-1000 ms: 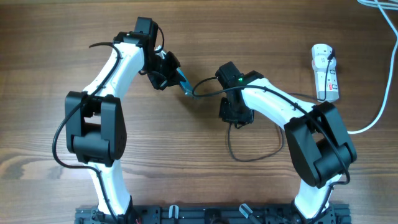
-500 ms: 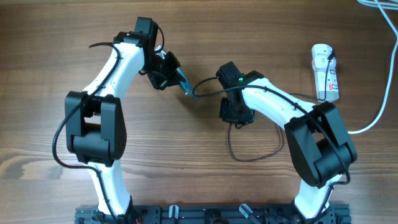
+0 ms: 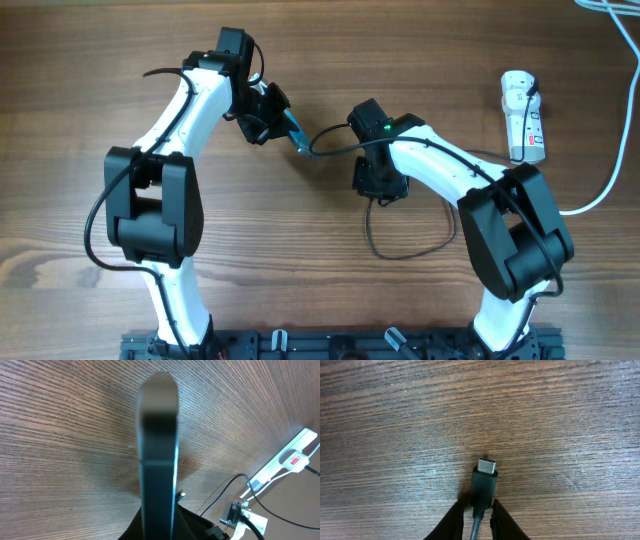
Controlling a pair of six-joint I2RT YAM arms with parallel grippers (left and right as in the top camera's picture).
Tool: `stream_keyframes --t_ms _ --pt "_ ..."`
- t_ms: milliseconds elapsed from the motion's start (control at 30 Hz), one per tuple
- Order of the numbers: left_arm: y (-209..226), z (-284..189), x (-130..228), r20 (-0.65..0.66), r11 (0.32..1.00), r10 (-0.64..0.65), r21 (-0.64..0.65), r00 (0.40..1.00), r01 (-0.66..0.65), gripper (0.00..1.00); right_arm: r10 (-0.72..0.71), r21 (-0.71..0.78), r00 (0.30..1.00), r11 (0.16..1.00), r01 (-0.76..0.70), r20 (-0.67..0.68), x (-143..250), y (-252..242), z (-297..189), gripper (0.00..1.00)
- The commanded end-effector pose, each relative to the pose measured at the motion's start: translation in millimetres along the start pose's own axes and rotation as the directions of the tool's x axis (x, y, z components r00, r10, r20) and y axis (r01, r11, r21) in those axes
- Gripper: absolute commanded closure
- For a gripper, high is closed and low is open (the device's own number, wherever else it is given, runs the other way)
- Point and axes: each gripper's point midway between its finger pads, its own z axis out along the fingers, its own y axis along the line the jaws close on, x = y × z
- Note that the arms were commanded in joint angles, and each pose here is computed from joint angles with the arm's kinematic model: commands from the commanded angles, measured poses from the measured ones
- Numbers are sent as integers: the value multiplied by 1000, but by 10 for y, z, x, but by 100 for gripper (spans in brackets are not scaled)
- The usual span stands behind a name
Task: Plug charger to phone and switch on socket
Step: 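Close the right gripper on the USB-C plug and lift it, then raise the phone with the left gripper and bring the plug beneath its port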
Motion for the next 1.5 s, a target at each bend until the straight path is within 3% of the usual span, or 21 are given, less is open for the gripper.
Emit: stream_keyframes --t_ms 0,933,1167,1267,1367,1467 --pt "-85 -110 31 17 999 41 22 999 -41 96 6 64 997 998 -1 -82 186 -175 233 80" --pt "-84 -110 32 17 999 41 22 999 -41 96 10 42 994 999 -5 -106 231 -140 231 82" --pt "-84 -110 31 17 999 41 22 999 -42 96 9 33 995 999 -6 -95 204 -117 234 88" --pt "-79 -110 39 14 999 39 20 999 -39 96 8 29 995 1000 -5 -95 203 -111 235 96" --pt "-158 -113 90 -16 996 57 65 998 -56 96 4 26 996 1000 -2 -93 191 -103 223 96" --pt "-461 -169 235 -69 948 225 244 972 -202 96 -40 -10 995 999 39 -94 158 -31 149 96"
